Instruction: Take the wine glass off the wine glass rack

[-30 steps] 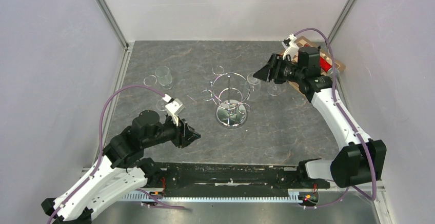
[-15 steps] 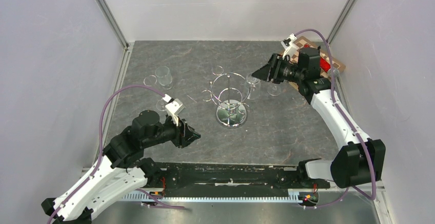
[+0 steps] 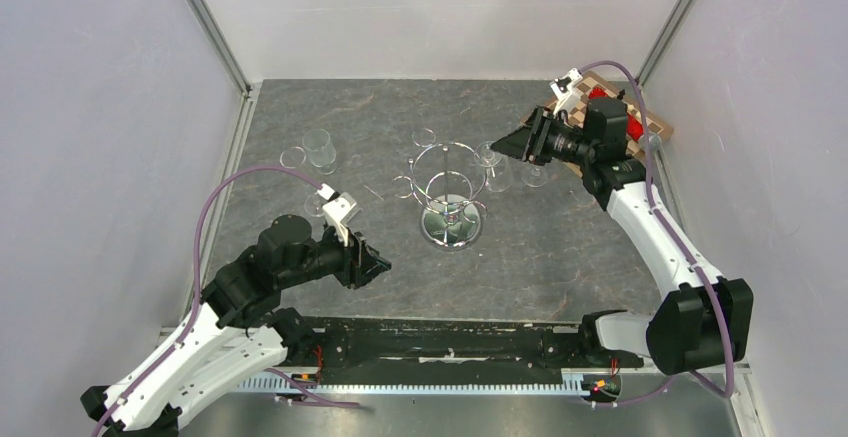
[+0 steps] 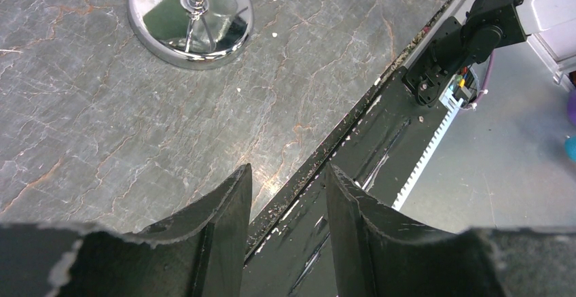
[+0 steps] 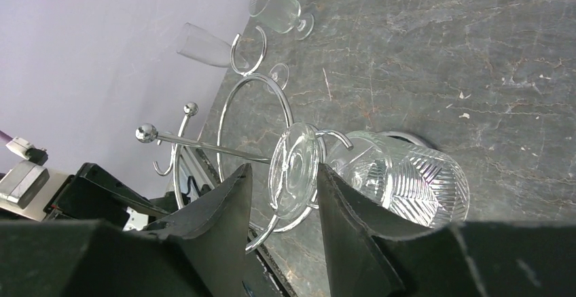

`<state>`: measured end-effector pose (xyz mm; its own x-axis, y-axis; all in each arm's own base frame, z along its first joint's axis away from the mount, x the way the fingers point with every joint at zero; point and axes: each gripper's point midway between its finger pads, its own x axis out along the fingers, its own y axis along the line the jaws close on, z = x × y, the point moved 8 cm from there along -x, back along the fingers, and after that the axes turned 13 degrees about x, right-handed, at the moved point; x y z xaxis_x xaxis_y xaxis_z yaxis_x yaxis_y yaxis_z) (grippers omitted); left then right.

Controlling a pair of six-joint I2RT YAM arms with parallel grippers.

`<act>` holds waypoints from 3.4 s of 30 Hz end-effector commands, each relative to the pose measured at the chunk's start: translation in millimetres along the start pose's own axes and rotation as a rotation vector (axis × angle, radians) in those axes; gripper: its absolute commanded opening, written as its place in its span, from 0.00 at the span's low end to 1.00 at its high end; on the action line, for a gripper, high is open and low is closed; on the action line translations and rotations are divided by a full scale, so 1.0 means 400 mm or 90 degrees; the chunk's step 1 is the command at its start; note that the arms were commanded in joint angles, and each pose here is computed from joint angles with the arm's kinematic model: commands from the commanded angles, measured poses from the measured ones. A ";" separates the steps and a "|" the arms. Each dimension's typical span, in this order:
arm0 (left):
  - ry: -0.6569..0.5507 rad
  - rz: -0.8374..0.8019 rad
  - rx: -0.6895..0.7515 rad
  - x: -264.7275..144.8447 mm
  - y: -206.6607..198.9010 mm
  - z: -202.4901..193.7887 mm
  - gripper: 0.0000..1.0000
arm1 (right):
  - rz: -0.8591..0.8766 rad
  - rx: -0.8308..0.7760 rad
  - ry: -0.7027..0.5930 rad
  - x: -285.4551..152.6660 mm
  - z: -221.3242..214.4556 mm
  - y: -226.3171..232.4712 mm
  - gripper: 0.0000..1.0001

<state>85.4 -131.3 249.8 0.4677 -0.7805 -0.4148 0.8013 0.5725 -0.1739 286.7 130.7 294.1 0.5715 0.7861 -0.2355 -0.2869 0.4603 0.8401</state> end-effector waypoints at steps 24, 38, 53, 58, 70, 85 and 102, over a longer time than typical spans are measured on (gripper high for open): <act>-0.023 0.008 -0.016 0.002 -0.001 0.014 0.51 | 0.040 -0.002 0.018 0.020 -0.039 0.026 0.25; -0.016 0.007 -0.019 0.006 0.000 0.012 0.51 | 0.038 0.001 0.028 0.014 -0.056 0.019 0.00; -0.016 0.009 -0.019 0.007 0.000 0.012 0.51 | 0.051 0.044 -0.028 -0.002 -0.040 0.016 0.00; -0.016 0.011 -0.019 0.007 0.001 0.012 0.51 | 0.085 0.083 -0.045 -0.010 -0.047 0.005 0.00; -0.013 0.013 -0.020 0.009 0.002 0.011 0.51 | 0.133 0.141 -0.103 -0.033 -0.036 0.001 0.00; -0.011 0.015 -0.020 0.011 0.004 0.011 0.51 | 0.143 0.182 -0.186 -0.059 -0.010 -0.017 0.00; -0.014 0.030 -0.022 0.006 0.007 0.014 0.51 | 0.110 0.137 -0.235 -0.132 -0.034 -0.009 0.00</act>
<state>88.7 -131.4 246.7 0.4833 -0.7615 -0.4320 0.7871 0.5939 -0.1664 260.1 96.4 276.7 0.7651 0.6439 -0.0040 -0.1407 0.1733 0.9748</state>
